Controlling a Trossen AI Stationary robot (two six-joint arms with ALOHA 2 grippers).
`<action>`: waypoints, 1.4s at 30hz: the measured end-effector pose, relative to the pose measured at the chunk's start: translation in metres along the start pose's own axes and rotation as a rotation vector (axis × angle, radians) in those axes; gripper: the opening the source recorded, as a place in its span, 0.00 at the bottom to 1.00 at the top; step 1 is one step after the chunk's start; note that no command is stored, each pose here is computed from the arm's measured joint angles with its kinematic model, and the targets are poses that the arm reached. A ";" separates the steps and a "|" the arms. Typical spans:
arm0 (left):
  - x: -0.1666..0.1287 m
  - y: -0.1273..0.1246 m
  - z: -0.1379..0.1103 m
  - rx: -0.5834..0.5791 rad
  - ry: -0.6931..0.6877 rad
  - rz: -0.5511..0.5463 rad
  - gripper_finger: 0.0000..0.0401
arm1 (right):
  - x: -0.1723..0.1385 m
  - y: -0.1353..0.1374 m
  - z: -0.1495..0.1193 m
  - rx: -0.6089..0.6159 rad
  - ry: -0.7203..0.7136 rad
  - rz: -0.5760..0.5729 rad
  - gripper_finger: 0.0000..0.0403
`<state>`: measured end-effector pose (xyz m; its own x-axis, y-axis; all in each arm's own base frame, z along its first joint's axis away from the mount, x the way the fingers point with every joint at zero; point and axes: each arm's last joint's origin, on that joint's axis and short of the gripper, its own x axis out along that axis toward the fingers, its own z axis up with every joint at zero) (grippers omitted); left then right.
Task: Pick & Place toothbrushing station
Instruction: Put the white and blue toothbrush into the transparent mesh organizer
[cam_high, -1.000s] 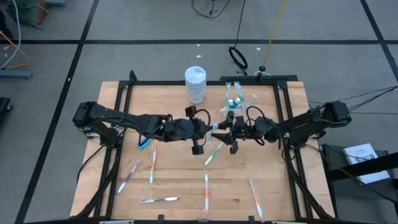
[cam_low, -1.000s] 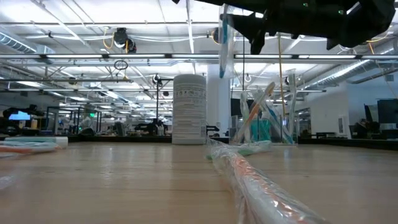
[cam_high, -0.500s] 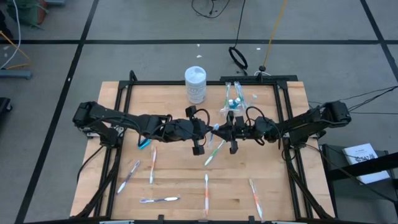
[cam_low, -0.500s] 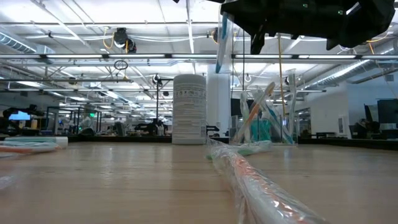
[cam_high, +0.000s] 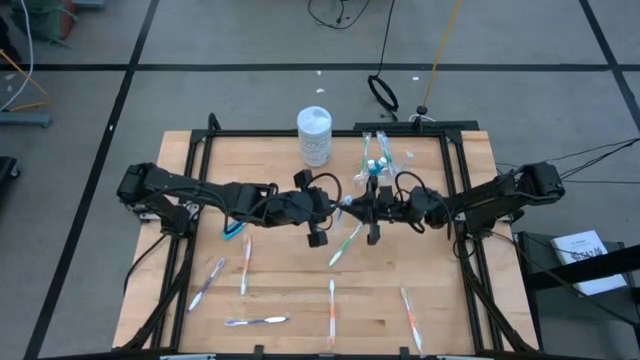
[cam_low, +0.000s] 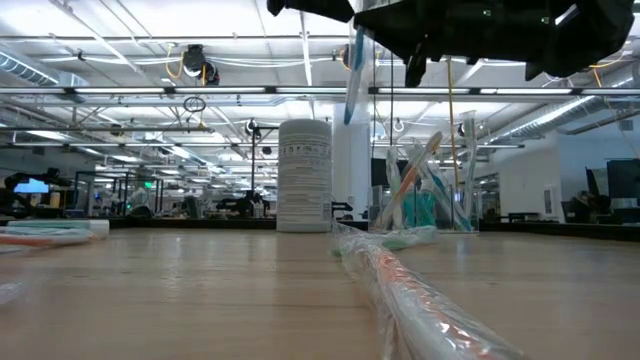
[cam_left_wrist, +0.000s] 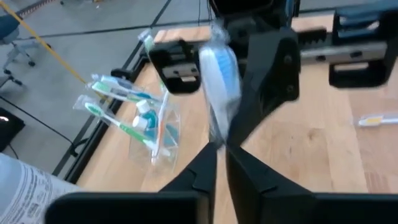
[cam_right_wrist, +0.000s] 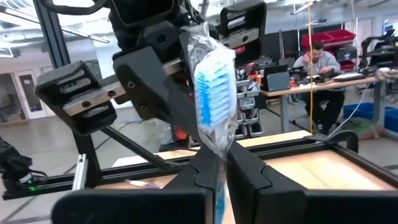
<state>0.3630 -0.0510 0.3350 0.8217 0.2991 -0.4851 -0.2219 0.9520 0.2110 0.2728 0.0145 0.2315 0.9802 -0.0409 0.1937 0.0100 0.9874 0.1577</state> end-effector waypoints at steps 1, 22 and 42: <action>0.000 0.000 -0.001 0.004 0.008 -0.001 0.13 | 0.000 -0.001 0.000 -0.008 -0.001 -0.004 0.02; -0.102 0.049 0.003 -0.061 0.030 0.046 0.39 | -0.019 -0.072 0.025 -0.299 0.101 -0.592 0.02; -0.123 0.059 -0.029 -0.185 0.326 0.054 0.39 | -0.018 -0.116 -0.025 -0.174 0.334 -0.701 0.03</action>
<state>0.2330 -0.0296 0.3824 0.6025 0.3263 -0.7284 -0.3761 0.9210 0.1015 0.2590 -0.0959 0.1850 0.7412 -0.6408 -0.2001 0.6502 0.7594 -0.0233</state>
